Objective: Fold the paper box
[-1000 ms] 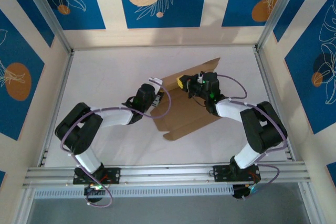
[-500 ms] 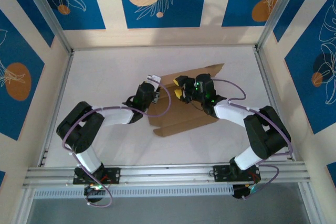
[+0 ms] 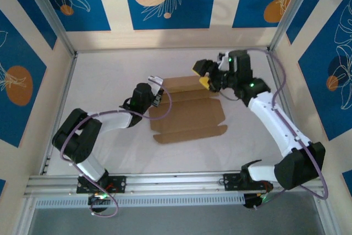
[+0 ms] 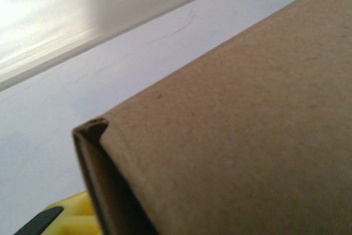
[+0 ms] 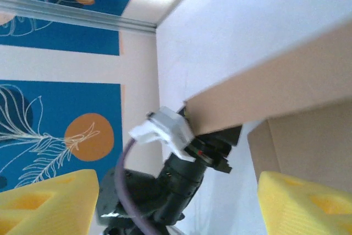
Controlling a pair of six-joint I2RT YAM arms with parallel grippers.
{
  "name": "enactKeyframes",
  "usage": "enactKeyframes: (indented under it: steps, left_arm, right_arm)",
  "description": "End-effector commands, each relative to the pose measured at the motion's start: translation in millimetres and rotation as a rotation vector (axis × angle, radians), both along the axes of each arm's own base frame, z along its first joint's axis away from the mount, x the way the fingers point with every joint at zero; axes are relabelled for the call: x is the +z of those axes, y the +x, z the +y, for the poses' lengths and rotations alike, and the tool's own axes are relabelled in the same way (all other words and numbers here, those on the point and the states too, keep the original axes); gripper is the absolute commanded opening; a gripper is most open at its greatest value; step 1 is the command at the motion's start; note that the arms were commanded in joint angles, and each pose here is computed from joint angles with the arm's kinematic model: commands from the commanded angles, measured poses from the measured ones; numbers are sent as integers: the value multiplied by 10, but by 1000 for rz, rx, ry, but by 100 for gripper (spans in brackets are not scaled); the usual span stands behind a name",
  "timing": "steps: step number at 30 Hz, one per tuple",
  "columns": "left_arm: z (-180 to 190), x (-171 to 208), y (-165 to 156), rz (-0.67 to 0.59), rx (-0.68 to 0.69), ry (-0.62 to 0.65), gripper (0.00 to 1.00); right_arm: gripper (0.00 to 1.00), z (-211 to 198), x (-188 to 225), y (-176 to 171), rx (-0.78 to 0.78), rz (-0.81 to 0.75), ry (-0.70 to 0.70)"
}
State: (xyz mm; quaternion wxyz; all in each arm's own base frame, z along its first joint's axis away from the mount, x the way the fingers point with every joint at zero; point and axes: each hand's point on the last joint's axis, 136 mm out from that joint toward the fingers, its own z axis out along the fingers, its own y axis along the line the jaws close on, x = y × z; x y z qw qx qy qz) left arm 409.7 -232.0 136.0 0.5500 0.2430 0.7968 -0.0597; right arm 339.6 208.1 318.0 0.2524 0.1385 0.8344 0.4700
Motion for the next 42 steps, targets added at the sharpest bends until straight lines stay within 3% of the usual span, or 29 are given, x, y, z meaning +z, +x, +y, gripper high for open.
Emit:
enactKeyframes:
  steps: [1, 7, 11, 19, 26, 29, 34, 42]
  left_arm:
    - [-168, 163, -36, -11, -154, -47, 33]
    - [-278, 276, 23, 8, -316, -102, 33]
    - [-302, 296, 63, 26, -407, -129, 32]
    - [-237, 9, 296, 86, -356, -56, 33]
    - [-61, -139, 360, 63, -244, -15, 31]
    - [-44, -205, 325, 70, -231, 1, 32]
    - [-17, -226, 239, 9, -235, -6, 44]
    - [-40, -247, 209, 8, -252, -71, 44]
  right_arm:
    - [76, -237, -293, -178, 147, 35, -334]
    - [77, -452, -588, 322, 194, 71, -680]
    - [77, -377, -1006, 481, 272, 174, -700]
    - [74, 68, -1536, 344, 429, 303, -475]
    - [67, 385, -1551, 171, 496, 300, -304]
    - [68, 460, -1450, 128, 503, 270, -282]
    - [67, 463, -1379, 125, 496, 253, -276]
    - [67, 478, -1381, 92, 515, 247, -275]
